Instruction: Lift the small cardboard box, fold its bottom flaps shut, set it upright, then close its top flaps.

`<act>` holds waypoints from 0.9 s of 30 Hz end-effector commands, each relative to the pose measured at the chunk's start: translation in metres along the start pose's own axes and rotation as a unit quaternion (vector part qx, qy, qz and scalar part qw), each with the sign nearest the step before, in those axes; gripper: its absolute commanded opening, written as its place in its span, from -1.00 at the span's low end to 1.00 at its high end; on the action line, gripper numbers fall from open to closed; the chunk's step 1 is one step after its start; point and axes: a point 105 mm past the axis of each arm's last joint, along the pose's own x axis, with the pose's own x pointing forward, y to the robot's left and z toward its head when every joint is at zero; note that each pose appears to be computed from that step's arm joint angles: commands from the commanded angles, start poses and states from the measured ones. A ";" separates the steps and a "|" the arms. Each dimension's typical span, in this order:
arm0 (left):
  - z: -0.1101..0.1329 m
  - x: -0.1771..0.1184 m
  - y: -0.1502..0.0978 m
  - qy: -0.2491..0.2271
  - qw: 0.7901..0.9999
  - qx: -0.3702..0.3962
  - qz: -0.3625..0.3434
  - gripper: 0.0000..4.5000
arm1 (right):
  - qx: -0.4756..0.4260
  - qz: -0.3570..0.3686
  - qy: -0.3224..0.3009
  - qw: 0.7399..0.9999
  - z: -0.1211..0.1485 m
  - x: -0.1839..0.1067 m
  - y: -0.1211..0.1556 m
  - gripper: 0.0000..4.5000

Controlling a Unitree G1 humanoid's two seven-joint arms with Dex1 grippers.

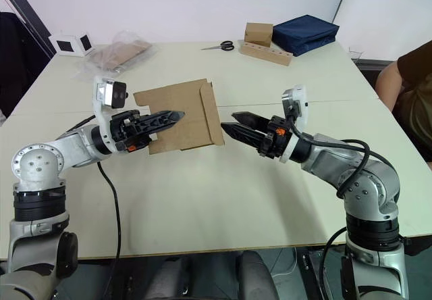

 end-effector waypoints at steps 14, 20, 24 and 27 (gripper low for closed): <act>0.008 0.002 -0.011 -0.002 1.000 0.029 -0.012 -1.00 | 0.088 0.069 -0.065 0.992 0.017 0.004 0.017 0.43; 0.006 0.001 -0.012 -0.004 0.999 0.029 -0.012 -1.00 | 0.094 0.064 -0.062 0.992 0.015 0.004 0.016 0.43; 0.005 0.002 -0.013 -0.004 0.999 0.030 -0.012 -1.00 | 0.093 0.061 -0.060 0.992 0.015 0.005 0.014 0.21; 0.005 0.002 -0.014 -0.005 0.999 0.031 -0.012 -1.00 | 0.088 0.054 -0.057 0.993 0.014 0.004 0.011 -0.17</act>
